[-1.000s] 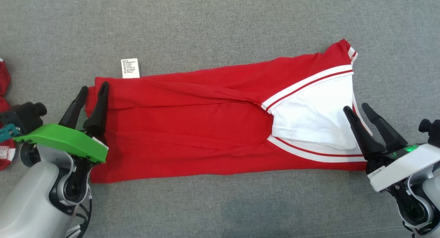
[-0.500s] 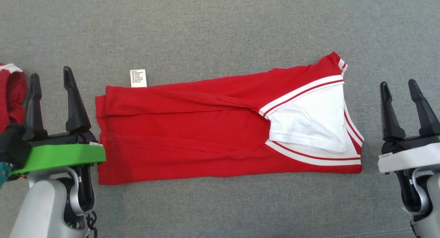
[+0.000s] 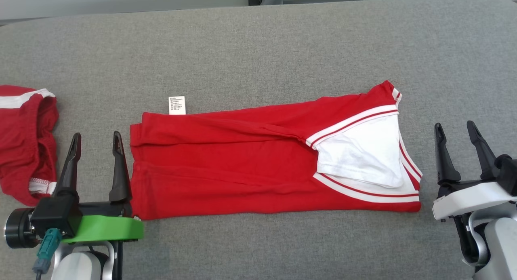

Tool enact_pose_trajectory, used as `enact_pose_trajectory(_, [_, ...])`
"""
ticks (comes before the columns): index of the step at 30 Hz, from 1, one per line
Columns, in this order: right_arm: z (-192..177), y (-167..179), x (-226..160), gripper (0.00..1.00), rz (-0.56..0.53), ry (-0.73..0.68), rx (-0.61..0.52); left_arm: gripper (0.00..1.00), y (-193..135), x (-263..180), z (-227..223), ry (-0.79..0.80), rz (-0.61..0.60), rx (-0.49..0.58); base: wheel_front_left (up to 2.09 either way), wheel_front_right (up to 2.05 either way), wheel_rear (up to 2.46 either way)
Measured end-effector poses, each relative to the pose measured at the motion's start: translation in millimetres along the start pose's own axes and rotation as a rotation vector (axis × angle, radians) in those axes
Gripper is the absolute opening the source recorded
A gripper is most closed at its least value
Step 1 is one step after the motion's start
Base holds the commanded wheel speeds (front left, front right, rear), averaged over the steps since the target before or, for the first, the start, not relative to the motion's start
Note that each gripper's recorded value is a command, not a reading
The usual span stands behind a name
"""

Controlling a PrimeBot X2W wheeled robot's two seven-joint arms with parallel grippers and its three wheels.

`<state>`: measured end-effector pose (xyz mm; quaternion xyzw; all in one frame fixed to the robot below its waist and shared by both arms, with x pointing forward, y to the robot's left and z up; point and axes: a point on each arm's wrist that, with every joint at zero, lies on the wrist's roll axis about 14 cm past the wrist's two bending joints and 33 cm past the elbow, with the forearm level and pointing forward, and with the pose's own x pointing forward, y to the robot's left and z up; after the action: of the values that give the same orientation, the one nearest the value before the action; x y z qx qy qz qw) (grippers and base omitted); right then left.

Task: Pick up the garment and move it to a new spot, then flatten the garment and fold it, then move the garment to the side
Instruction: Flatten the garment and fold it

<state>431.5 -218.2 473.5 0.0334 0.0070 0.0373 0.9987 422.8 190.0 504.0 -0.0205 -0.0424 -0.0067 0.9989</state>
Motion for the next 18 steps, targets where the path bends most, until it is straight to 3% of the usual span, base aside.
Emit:
enact_pose_trajectory(15, [-5,1,2,1.00,0.006,0.018,0.001,1.00,-1,-8,-11,0.037,-0.007,-0.010,0.00,0.00,0.00])
enact_pose_trajectory(18, [-29,10,5,1.00,0.040,0.100,0.008,1.00,-3,-3,-13,0.037,-0.013,-0.019,0.00,0.00,0.00])
